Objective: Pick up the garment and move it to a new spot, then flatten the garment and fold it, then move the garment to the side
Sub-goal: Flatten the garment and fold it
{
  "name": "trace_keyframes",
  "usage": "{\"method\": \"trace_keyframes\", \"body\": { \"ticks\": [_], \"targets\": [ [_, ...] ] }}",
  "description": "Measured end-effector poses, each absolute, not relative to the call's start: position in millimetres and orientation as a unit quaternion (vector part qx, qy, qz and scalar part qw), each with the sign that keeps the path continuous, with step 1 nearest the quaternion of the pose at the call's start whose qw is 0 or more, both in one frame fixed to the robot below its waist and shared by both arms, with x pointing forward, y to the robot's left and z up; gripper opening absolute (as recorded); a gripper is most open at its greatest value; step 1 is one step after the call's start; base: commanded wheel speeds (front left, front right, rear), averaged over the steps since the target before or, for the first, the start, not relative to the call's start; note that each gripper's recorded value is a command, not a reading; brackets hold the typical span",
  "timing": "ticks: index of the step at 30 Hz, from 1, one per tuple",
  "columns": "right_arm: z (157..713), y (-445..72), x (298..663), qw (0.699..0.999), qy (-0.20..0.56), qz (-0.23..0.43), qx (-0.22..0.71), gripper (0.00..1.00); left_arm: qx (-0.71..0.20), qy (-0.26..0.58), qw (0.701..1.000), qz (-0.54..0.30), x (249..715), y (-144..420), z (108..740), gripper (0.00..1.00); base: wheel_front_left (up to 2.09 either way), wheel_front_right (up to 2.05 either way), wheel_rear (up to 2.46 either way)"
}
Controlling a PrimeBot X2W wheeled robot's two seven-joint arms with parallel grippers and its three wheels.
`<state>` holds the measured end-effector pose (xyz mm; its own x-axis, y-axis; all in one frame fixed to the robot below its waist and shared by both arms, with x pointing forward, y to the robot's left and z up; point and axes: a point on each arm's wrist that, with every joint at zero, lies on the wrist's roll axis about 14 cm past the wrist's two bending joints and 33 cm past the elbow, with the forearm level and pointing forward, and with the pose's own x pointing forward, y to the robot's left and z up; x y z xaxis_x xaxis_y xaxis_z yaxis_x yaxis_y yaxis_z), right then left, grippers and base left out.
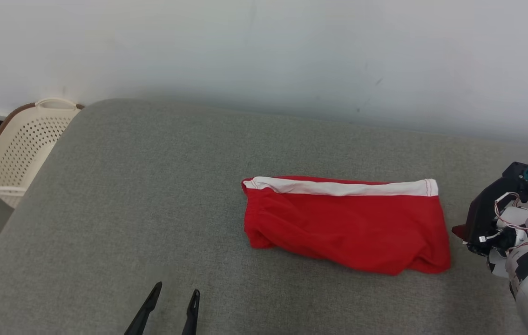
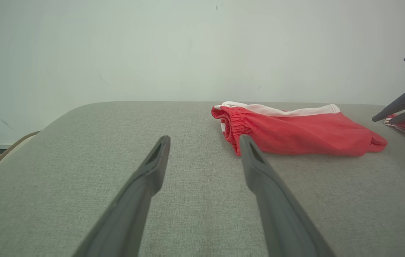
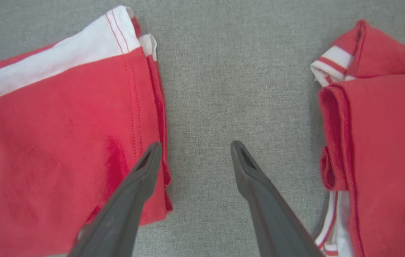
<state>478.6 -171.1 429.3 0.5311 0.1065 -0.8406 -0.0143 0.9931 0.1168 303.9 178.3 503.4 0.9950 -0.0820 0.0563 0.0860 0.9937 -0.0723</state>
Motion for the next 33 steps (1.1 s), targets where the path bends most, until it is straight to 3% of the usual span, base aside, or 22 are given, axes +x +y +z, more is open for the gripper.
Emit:
{"method": "trace_keyframes", "body": {
  "ticks": [14,15,16,17,19,20,33],
  "targets": [
    [392.0,-129.8,489.8,0.842,0.536,0.059,0.027,1.0,-0.028,-0.01,0.999,-0.011,306.4,196.1,496.7,1.0,0.0,0.0,0.0],
    [390.7,-128.9,490.8,0.842,0.535,0.058,0.021,0.6,-0.028,-0.009,1.0,-0.01,306.3,196.4,495.7,1.0,0.0,0.0,0.0],
    [389.5,-127.2,491.2,0.842,0.536,0.058,0.016,0.44,-0.029,-0.006,1.0,-0.009,305.9,196.8,494.4,1.0,0.0,0.0,0.0],
    [389.5,-124.3,492.2,0.843,0.535,0.057,0.017,0.44,-0.029,-0.005,1.0,-0.007,305.5,197.4,493.3,1.0,0.0,0.0,0.0],
    [390.4,-120.0,494.1,0.845,0.531,0.057,0.012,0.06,-0.03,-0.002,1.0,-0.004,305.1,198.5,491.3,1.0,0.0,0.0,0.0],
    [391.4,-119.0,495.1,0.847,0.528,0.056,0.01,0.0,-0.03,-0.001,1.0,-0.004,305.0,198.5,490.5,1.0,0.0,0.0,0.0],
    [422.6,-160.9,499.4,0.877,0.48,-0.014,-0.032,0.0,-0.034,-0.015,0.999,-0.008,304.6,197.8,496.3,1.0,0.0,0.0,0.0]
  ]
}}
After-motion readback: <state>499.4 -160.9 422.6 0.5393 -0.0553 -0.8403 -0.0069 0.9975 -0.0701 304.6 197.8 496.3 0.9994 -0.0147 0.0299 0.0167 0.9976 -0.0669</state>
